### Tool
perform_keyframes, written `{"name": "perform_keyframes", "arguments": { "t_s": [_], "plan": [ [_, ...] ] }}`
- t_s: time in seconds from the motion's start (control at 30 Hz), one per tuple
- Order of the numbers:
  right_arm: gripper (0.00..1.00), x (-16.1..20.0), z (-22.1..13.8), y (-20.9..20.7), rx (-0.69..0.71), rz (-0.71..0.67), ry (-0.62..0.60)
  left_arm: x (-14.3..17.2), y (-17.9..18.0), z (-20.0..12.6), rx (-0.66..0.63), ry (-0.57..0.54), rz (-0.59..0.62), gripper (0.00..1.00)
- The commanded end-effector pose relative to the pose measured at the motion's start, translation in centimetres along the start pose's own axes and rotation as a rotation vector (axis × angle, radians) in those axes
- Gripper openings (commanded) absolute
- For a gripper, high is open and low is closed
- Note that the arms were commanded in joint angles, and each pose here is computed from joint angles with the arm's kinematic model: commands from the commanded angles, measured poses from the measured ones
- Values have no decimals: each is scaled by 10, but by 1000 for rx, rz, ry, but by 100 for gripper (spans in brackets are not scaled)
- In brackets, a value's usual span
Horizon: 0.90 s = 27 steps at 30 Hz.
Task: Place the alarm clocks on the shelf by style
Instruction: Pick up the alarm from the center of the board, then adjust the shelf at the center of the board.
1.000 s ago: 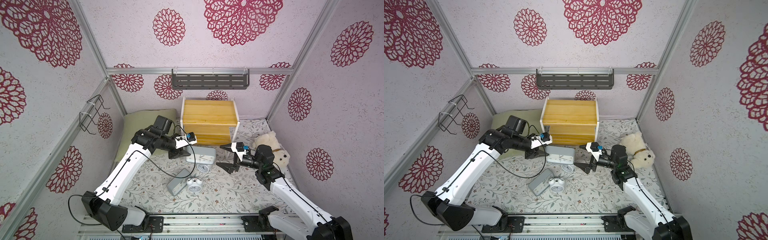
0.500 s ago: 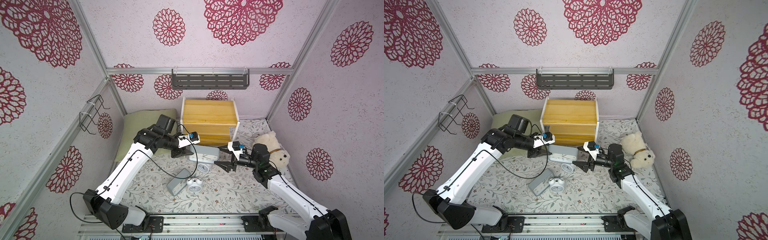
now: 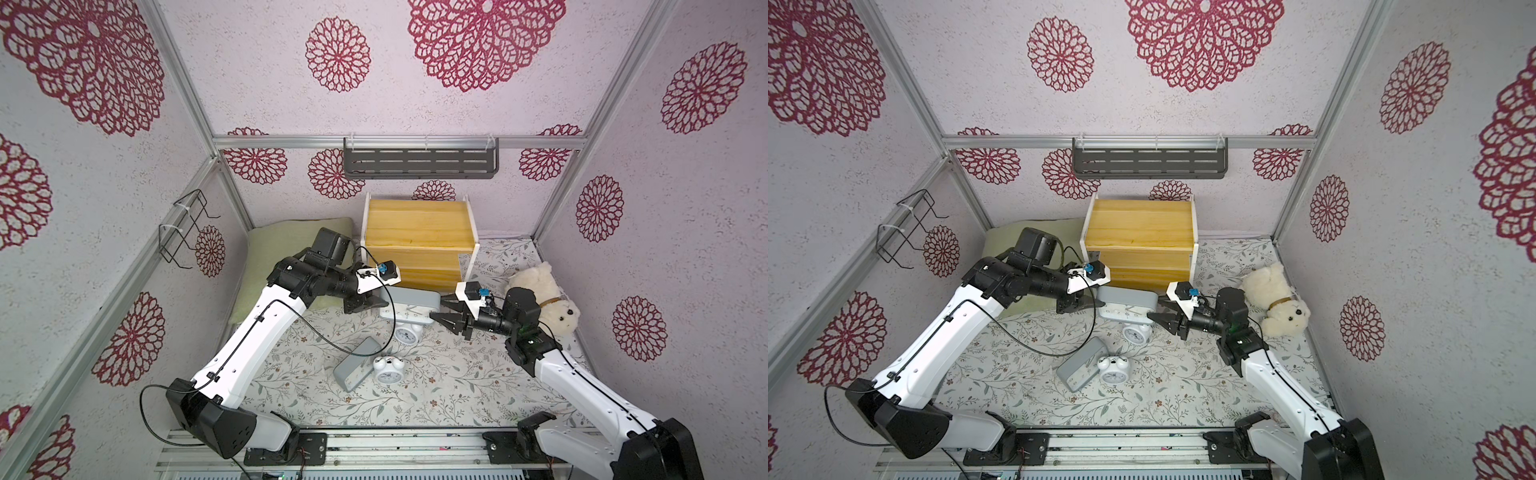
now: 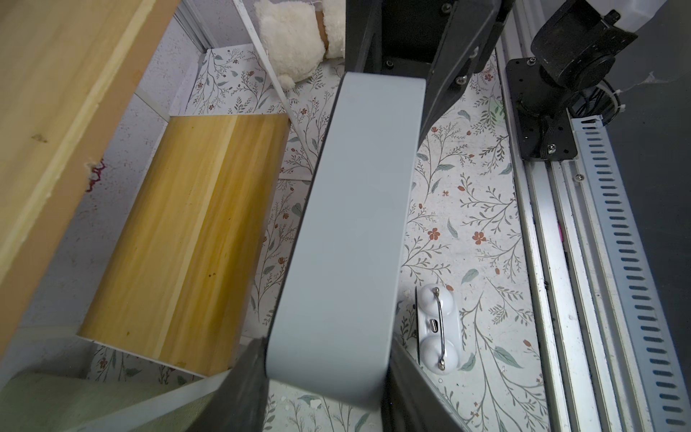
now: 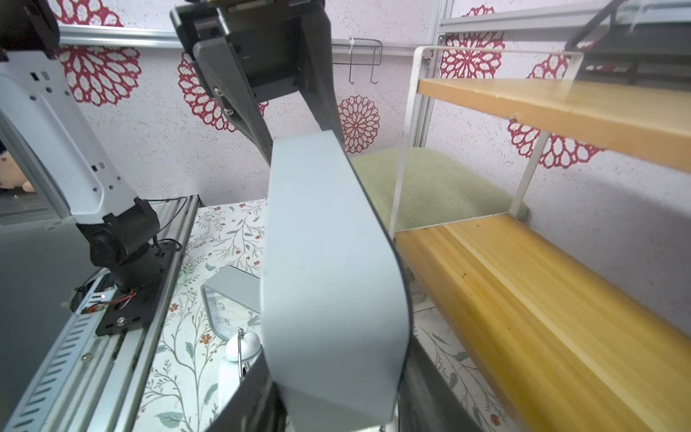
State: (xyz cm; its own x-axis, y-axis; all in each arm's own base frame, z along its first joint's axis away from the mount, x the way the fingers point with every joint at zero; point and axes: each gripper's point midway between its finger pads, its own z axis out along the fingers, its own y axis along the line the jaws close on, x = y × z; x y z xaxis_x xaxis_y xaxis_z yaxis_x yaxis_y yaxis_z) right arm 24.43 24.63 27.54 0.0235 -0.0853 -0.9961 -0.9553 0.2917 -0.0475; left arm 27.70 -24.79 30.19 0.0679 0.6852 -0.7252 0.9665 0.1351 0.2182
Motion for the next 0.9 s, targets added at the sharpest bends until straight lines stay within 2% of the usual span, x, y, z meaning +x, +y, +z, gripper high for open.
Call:
{"name": "perform_keyframes", "arguments": {
  "t_s": [0.0, 0.03, 0.13, 0.2, 0.43, 0.63, 0.87],
  "plan": [
    [34, -20, -3, -5, 49, -39, -47, -19, 2, 1, 0, -82, 29, 34],
    [33, -20, -4, -6, 62, -43, -48, -19, 4, 1, -12, -83, 24, 48],
    [28, -21, -10, -9, 110, -57, -54, -20, 13, 0, -77, -90, 6, 81],
    [27, -21, -14, -10, 144, -64, -50, -22, 22, -4, -142, -108, -25, 91],
    [26, -9, -35, -12, 274, -9, 1, -18, 53, -25, -372, -145, -144, 99],
    [26, 5, -55, -6, 353, 70, 28, -1, 82, -50, -608, -164, -350, 99],
    [25, 25, -81, -8, 496, 181, 70, 22, 92, -70, -791, -173, -458, 98]
  ]
}}
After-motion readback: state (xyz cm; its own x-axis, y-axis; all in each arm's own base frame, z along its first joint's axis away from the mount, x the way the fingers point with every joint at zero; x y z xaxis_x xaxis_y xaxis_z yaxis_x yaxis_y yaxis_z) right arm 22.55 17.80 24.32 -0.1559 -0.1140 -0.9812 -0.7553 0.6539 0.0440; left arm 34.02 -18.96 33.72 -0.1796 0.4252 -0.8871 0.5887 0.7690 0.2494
